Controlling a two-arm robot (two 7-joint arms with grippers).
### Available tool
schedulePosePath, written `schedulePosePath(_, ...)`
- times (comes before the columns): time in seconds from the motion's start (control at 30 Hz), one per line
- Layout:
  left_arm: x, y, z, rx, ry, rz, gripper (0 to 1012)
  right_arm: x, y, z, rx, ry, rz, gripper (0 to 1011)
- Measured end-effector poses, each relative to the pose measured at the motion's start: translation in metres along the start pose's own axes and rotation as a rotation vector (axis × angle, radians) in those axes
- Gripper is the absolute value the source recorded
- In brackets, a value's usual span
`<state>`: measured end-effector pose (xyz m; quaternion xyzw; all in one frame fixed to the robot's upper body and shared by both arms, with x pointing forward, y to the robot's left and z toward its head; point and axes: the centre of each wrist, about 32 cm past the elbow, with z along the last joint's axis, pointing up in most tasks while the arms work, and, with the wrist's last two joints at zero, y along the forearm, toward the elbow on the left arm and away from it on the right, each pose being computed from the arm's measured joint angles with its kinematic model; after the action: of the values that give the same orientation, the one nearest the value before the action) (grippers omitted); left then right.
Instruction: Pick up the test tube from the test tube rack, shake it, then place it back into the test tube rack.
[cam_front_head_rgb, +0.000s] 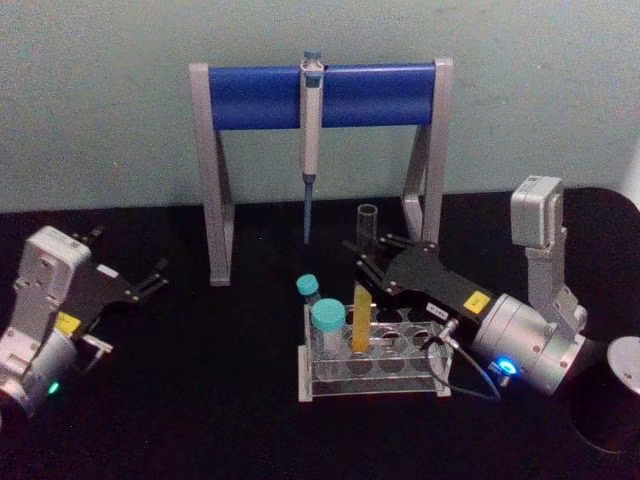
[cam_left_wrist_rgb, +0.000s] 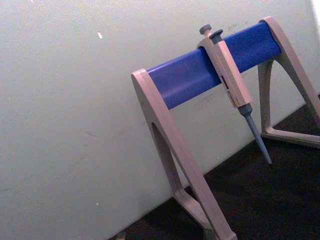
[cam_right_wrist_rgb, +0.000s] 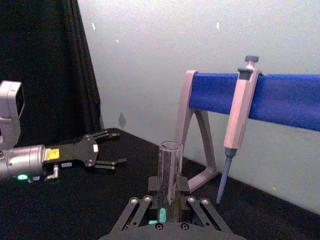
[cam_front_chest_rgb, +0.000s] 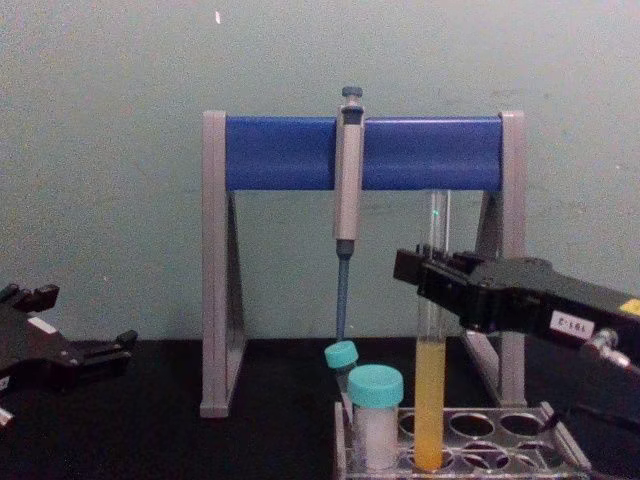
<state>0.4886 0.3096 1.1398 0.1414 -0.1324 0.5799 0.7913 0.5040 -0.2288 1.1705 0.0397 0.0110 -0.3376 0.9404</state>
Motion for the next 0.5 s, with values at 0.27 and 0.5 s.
schedulePosePath(0.27, 0.0000, 0.0000, 0.0000, 0.000, 0.000, 0.000, 1001, 0.000, 0.002, -0.007, -0.023, 0.007, -0.005, 233)
schedulePosePath(0.5, 0.0000, 0.0000, 0.0000, 0.000, 0.000, 0.000, 1001, -0.002, 0.002, -0.014, -0.032, 0.021, -0.014, 233)
